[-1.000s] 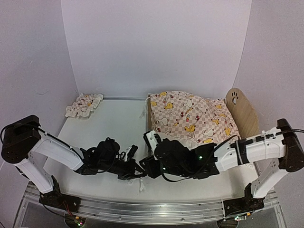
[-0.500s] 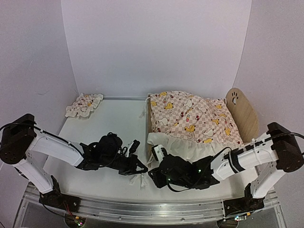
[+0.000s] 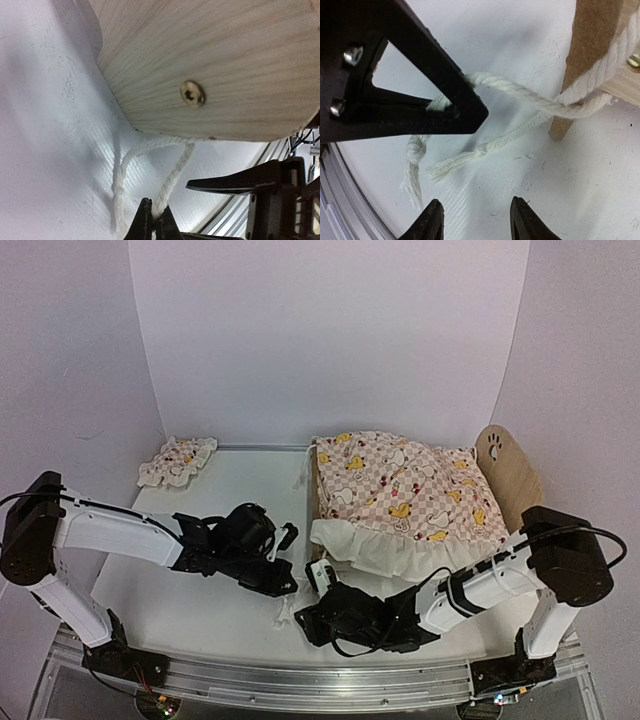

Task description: Set up the pet bed

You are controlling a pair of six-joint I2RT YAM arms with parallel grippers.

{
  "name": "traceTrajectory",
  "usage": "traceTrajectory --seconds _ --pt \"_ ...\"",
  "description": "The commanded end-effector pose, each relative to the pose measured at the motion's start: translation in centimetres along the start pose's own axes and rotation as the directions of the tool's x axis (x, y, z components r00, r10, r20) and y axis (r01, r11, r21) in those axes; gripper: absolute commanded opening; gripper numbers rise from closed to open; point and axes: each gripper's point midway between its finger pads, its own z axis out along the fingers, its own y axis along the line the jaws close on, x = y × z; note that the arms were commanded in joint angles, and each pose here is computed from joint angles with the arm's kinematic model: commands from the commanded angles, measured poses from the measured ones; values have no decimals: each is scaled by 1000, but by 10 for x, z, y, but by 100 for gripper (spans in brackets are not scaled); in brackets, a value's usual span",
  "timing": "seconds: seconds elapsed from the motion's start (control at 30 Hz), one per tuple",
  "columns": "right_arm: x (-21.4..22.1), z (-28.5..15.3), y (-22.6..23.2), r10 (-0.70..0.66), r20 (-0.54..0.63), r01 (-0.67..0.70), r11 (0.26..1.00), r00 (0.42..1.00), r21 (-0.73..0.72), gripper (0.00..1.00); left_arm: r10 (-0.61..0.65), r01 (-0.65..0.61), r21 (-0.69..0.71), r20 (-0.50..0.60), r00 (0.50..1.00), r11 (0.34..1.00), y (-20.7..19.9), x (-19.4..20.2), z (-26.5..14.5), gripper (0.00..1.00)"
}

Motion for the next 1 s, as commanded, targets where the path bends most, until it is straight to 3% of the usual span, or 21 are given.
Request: traceTrajectory --seconds 0.0,0.23,0.53,0.97 --pt "-27 3 20 64 94 -61 998 994 -33 47 109 -111 -66 -26 994 992 9 -3 -3 0" --pt "-36 25 19 103 134 -112 992 986 61 52 157 -161 -124 -42 987 979 19 -10 1 0" --pt "-18 52 14 71 60 -80 982 996 171 58 153 -160 -201 -53 987 966 41 -15 -2 0" --pt "2 66 4 -37 -29 43 967 999 251 45 120 -131 -175 -72 990 976 52 -13 8 0"
